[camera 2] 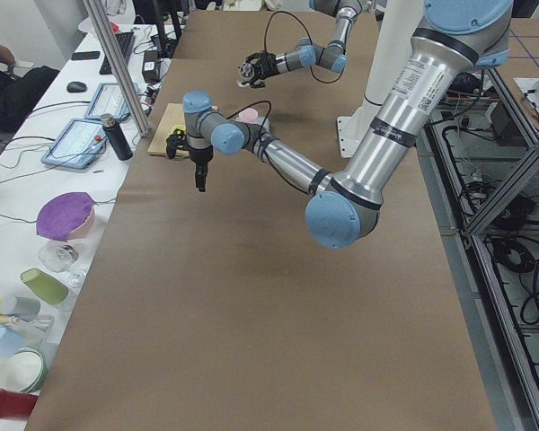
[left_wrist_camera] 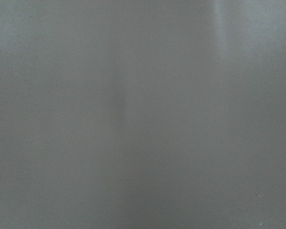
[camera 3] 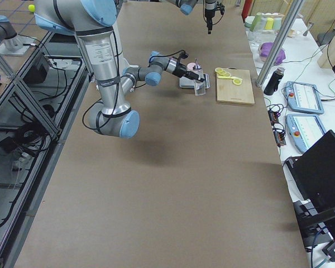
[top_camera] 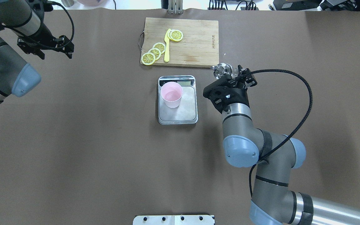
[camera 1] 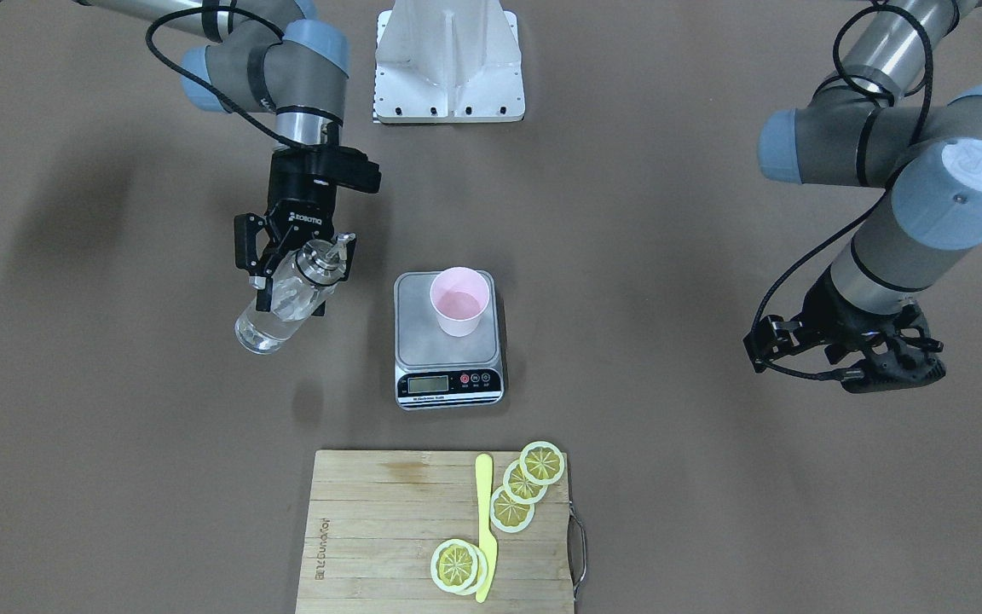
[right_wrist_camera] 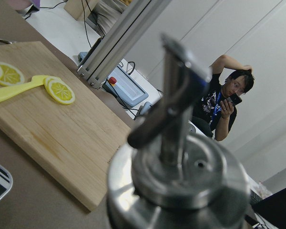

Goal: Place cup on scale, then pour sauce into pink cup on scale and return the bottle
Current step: 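Turn the dispenser upright and carry it back beside the scale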

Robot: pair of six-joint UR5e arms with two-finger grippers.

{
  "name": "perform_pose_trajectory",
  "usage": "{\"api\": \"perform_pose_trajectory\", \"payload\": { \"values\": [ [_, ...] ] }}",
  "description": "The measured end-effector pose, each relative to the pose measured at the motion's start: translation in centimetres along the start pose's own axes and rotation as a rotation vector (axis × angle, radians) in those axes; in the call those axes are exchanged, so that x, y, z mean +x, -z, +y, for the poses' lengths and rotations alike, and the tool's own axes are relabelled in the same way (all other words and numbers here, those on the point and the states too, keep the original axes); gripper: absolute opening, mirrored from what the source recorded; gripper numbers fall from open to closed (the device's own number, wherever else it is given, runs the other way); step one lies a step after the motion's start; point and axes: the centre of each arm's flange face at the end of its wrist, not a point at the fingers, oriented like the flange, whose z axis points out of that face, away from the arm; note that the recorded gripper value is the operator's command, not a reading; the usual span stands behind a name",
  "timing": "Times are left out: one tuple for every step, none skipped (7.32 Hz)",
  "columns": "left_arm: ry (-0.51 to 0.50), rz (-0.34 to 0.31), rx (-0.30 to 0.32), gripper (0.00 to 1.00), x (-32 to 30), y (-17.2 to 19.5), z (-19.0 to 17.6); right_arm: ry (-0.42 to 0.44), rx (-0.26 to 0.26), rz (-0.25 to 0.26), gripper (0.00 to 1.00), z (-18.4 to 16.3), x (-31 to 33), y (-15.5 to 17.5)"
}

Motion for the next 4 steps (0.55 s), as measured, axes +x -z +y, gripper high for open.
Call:
{"api": "perform_pose_trajectory", "payload": {
  "values": [
    [0.001, 0.003, 0.002, 0.99, 0.2, 0.2, 0.0, -0.128, -0.017, -0.025, 0.0, 2.3, 1.3, -0.4],
    [0.001, 0.005, 0.004, 0.99, 0.3, 0.3, 0.0, -0.26, -0.038, -0.055, 0.0, 3.8, 2.3, -0.8],
    [0.002, 0.005, 0.004, 0.99, 0.4, 0.4, 0.0, -0.359, -0.055, -0.081, 0.0, 4.4, 3.2, -1.3],
    [0.001, 0.006, 0.005, 0.99, 0.5, 0.4, 0.0, -0.428, -0.079, -0.1, 0.0, 4.4, 4.2, -2.0]
  ]
}}
